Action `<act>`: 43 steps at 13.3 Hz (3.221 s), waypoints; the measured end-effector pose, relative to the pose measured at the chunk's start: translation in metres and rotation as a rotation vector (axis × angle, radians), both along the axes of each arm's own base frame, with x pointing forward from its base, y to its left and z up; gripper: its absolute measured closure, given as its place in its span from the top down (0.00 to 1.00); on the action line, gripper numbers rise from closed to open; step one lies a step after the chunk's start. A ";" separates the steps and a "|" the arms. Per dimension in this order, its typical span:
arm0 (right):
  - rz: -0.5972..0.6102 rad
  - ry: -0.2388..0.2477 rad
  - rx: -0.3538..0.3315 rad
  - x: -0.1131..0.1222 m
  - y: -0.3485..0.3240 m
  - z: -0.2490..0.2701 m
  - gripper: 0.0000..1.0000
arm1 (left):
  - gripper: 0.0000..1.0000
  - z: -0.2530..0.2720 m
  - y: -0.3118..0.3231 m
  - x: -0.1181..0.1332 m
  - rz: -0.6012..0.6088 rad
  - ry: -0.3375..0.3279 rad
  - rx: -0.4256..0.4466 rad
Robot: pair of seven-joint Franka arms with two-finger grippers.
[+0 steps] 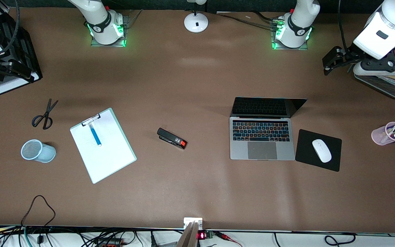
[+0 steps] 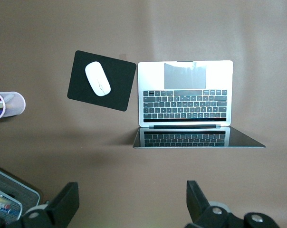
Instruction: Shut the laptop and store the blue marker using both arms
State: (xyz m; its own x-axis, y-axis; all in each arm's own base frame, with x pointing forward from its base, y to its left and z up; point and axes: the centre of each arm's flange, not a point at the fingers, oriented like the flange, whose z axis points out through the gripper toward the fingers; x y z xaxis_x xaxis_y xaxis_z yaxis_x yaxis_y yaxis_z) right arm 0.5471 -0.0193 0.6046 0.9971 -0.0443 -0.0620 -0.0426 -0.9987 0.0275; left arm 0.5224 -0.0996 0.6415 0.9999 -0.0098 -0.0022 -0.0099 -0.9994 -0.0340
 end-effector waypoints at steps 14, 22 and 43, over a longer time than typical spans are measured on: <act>0.000 -0.012 -0.001 0.002 0.000 0.000 1.00 | 1.00 -0.008 -0.008 0.000 -0.013 0.041 -0.007; 0.011 -0.069 -0.005 0.022 0.006 -0.012 1.00 | 1.00 -0.035 -0.044 -0.015 0.003 0.177 -0.027; 0.214 0.033 -0.033 0.123 0.047 -0.272 1.00 | 1.00 -0.291 -0.114 -0.023 0.128 0.395 0.044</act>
